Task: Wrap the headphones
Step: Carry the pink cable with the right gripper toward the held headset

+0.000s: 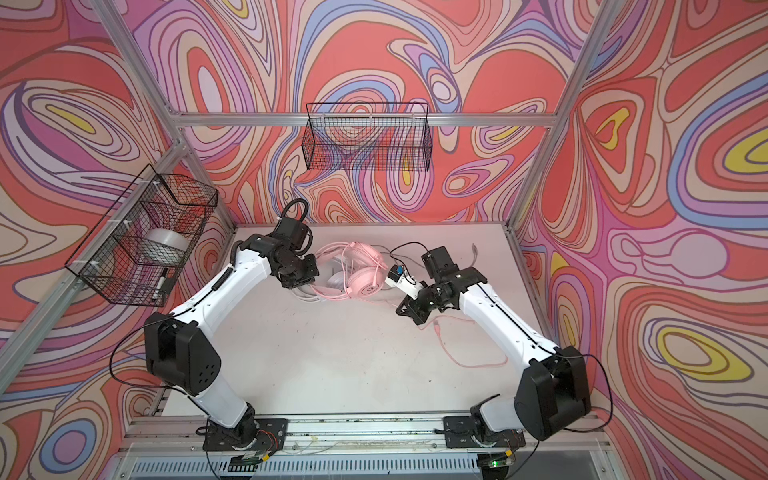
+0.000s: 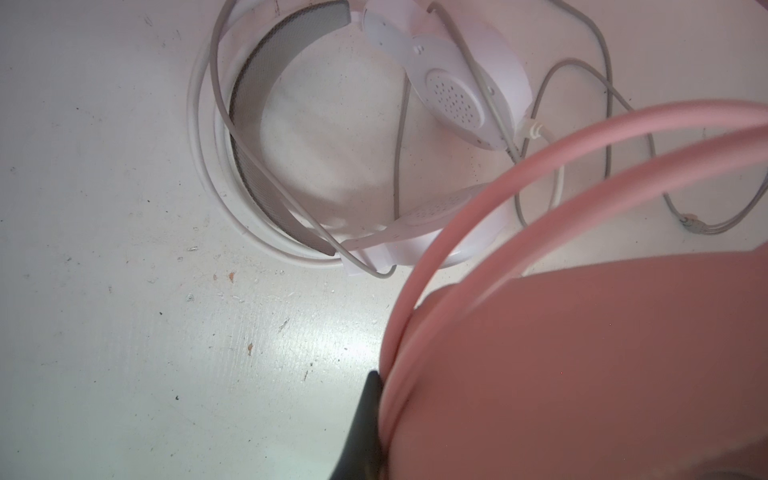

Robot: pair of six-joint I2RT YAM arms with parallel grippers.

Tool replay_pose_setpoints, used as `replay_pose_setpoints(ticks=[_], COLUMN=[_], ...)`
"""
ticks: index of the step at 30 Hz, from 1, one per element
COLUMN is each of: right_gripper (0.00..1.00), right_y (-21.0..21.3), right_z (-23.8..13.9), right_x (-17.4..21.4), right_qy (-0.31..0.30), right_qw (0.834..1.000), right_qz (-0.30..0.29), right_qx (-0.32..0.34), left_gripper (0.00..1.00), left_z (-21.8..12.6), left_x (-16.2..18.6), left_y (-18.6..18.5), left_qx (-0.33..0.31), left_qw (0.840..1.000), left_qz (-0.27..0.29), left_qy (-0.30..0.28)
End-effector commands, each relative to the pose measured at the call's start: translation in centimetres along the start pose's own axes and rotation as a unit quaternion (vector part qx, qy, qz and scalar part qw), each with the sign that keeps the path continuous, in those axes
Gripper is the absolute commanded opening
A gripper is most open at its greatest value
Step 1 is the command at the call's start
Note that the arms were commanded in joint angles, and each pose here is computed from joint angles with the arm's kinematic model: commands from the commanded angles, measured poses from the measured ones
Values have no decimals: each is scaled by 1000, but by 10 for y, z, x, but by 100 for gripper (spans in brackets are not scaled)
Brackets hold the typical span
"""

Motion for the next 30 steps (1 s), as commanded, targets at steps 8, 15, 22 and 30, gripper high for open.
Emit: replay_pose_setpoints(ticks=[8, 15, 22, 30], right_gripper=[0, 0, 0, 0], right_y=[29, 47, 55, 62], right_z=[-7, -12, -26, -36], right_x=[-13, -27, -50, -67], right_qy=[-19, -46, -74, -81], right_qw=[993, 983, 973, 964], right_qz=[-120, -179, -214, -250], right_qx=[14, -19, -36, -52], left_gripper=[0, 0, 0, 0], left_z=[-7, -6, -7, -8], left_x=[-22, -24, -20, -19], left_y=[-8, -11, -15, -22], left_qx=[-1, -11, -34, -61], left_qw=[999, 999, 999, 997], left_qz=[-27, -18, 2, 23], left_qy=[-38, -38, -40, -43])
Point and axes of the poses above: each gripper's point midway between its finger pads, its own z axis out along the fingers, its own y axis along the line the jaws close on, x = y × z, the point moved 9 cm from there along -z, back along the fingers, and after that the axes turned 8 degrees about z, right-handed, at the moved point
